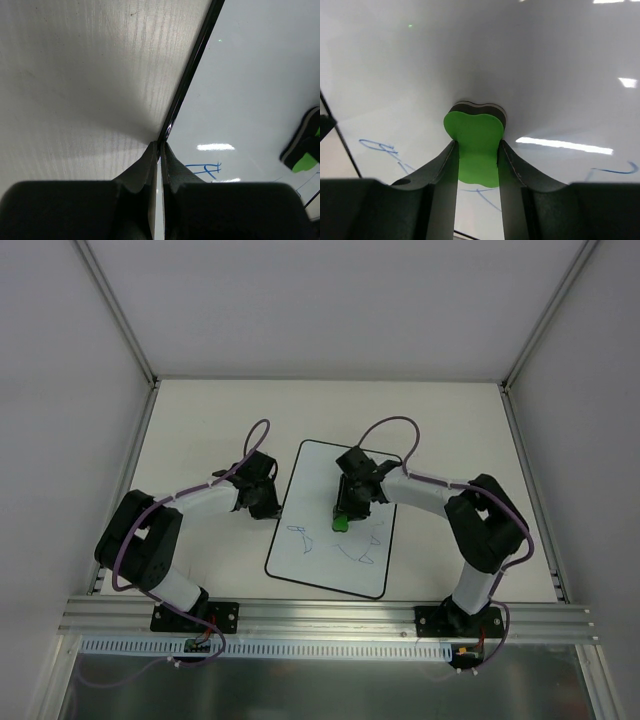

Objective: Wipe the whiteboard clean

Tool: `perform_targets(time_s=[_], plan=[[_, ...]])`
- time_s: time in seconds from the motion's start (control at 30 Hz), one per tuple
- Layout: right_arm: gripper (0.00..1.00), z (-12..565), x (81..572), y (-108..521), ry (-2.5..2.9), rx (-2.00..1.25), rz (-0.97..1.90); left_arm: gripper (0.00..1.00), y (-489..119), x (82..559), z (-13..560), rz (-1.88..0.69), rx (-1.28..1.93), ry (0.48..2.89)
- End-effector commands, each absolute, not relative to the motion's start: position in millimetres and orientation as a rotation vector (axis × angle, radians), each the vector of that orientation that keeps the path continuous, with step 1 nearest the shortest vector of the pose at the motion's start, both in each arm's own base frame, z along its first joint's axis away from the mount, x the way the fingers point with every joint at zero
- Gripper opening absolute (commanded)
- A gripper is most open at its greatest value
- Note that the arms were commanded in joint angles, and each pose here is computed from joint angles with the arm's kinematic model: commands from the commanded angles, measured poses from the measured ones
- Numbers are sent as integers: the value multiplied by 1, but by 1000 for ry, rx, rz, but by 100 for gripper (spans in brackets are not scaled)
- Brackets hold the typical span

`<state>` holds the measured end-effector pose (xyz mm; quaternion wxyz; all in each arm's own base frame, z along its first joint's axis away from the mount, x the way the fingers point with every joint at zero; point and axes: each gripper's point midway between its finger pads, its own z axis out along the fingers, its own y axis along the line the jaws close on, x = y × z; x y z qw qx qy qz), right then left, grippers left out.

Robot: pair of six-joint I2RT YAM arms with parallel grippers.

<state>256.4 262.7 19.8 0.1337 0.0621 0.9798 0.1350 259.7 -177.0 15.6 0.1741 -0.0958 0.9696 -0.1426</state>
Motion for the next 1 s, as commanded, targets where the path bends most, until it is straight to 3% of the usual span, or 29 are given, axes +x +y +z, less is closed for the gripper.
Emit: perform_targets(time_s=[0.0,0.23,0.43,0.6,0.83,0.97], plan=[[0,-25,206,241,3065,189,209,0,-149,232,-3,-239,-306,2859],[0,-22,227,171,3004,417,56,0,-146,233,-2,-235,-317,2851],[0,-14,209,136,2979,417,-22,0,-144,235,-1,-234,-330,2842],[0,-15,182,162,3045,224,5,0,-145,240,2,-242,-333,2834],[0,-18,129,247,3169,-170,155,0,-148,245,5,-253,-347,2821],[0,-19,125,269,3173,-224,186,0,-148,245,4,-250,-350,2826]])
